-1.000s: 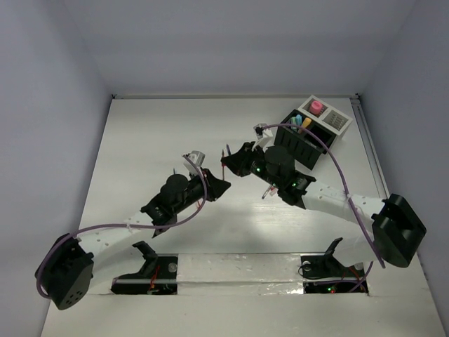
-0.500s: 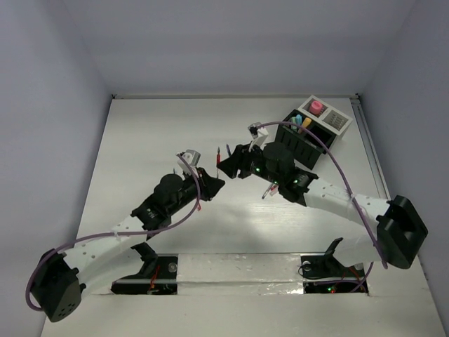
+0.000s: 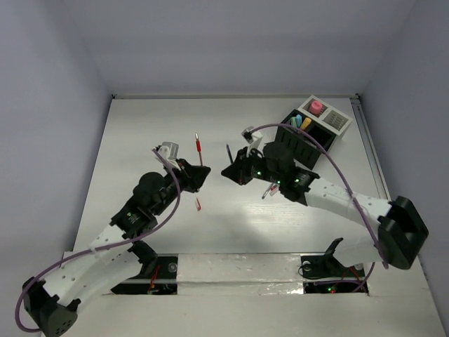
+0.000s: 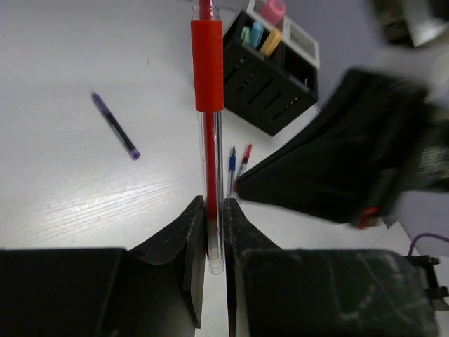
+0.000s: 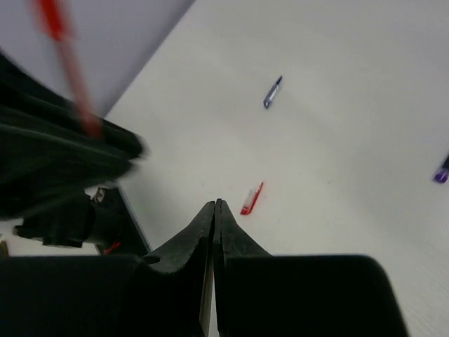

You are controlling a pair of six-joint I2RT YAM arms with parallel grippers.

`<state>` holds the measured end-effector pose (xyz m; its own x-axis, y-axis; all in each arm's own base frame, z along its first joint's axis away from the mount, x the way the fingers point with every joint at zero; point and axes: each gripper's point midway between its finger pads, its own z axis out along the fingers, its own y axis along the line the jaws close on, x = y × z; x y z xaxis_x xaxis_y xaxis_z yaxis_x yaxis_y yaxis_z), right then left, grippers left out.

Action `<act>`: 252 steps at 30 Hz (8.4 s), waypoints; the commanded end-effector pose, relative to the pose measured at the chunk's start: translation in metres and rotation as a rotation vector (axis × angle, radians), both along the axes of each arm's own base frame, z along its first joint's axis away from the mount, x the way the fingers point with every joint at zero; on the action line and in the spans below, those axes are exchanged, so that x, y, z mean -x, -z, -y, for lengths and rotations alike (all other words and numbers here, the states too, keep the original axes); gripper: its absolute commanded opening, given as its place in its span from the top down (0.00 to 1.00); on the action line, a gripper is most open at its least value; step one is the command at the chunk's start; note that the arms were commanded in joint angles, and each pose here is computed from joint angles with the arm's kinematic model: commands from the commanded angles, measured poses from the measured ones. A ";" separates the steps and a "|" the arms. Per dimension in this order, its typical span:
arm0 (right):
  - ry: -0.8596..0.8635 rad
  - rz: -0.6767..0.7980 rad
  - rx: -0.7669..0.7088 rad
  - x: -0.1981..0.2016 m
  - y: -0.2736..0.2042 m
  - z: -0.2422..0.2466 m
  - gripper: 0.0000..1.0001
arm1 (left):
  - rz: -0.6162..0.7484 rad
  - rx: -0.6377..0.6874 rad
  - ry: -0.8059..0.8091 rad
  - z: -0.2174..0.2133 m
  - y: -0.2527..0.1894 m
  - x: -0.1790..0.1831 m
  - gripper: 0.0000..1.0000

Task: Sort the stationery into containers
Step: Move the pen to the center of the board, then pick up the pen cap from the center of the board, then close the pen cap on the pen.

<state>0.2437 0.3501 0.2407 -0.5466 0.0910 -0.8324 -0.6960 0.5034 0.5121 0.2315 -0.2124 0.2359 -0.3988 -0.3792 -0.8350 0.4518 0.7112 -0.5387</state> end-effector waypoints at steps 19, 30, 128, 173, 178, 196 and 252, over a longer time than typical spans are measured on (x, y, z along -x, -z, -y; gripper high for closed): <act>-0.034 -0.160 0.611 0.013 0.189 -0.086 0.54 | 0.264 0.010 -0.114 -0.057 -0.139 0.026 1.00; -0.026 -0.066 0.796 0.021 0.211 -0.094 0.53 | 0.262 0.002 -0.117 -0.056 -0.132 0.023 1.00; 0.169 -0.131 0.761 -0.068 0.233 -0.084 0.32 | 0.264 0.022 -0.060 -0.047 -0.127 0.023 1.00; 0.540 0.109 -0.095 -0.087 -0.038 0.037 1.00 | 0.092 0.289 0.384 0.046 -0.032 0.045 1.00; 0.513 0.176 -0.314 -0.074 -0.094 0.042 1.00 | 0.068 0.291 0.418 0.061 -0.024 0.045 1.00; 0.361 0.248 -0.542 -0.049 -0.148 0.030 1.00 | 0.068 0.264 0.457 0.078 -0.023 0.041 1.00; 0.216 0.078 -0.366 -0.002 -0.035 0.016 1.00 | 0.317 0.332 0.379 0.068 -0.145 0.028 1.00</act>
<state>0.2743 0.3110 0.3428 -0.2648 0.6685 -0.6949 -0.6428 0.4148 0.6440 0.1952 -0.2930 0.2554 -0.5685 -0.2855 -0.7716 0.6745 0.3753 -0.6358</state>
